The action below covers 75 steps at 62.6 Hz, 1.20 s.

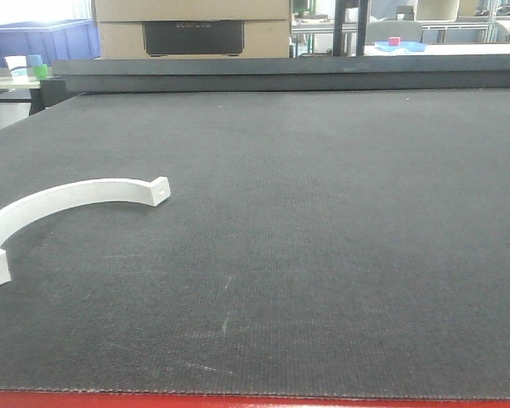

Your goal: Grab PVC pipe and place in blue bin

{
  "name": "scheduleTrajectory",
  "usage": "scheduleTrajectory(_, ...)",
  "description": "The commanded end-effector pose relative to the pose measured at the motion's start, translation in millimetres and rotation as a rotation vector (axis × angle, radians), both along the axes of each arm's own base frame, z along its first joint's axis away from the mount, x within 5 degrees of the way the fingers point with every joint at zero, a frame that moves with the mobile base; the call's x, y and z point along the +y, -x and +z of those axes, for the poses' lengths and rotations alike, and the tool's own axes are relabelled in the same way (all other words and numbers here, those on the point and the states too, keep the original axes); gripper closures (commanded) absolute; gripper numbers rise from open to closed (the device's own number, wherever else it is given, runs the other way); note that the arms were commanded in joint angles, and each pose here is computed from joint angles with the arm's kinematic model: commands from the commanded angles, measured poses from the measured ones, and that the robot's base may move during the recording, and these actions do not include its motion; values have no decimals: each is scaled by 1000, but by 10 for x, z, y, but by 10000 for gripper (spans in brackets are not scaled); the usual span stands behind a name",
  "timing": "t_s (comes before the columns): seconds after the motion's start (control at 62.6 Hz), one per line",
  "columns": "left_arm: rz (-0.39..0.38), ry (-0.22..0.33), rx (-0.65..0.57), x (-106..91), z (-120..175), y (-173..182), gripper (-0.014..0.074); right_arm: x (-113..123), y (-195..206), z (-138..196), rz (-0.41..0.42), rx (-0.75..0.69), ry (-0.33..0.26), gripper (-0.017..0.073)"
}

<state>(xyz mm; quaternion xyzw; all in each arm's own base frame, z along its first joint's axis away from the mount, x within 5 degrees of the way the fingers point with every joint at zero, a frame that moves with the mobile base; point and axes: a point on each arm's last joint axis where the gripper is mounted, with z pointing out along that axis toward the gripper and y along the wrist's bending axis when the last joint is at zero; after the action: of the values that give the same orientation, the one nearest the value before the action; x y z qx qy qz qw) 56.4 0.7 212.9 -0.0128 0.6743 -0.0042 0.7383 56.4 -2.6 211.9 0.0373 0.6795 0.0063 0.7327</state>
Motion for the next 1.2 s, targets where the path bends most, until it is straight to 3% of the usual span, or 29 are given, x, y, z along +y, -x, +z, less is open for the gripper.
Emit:
scheduleTrajectory(0.0, 0, 8, -19, 0, 23, 5, 704, -1, 4, 21, -4, -22, 12, 728)
scheduleTrajectory(0.479, 0, 8, -19, 0, 23, 5, 704, -1, 4, 21, -4, -22, 12, 728)
scheduleTrajectory(0.623, 6, -63, -18, -1, 22, 5, 704, -1, 4, 21, -4, -22, 12, 728)
scheduleTrajectory(1.182, 3, -63, -58, -5, 59, 10, 704, -1, 5, 28, -3, -29, 12, 728)
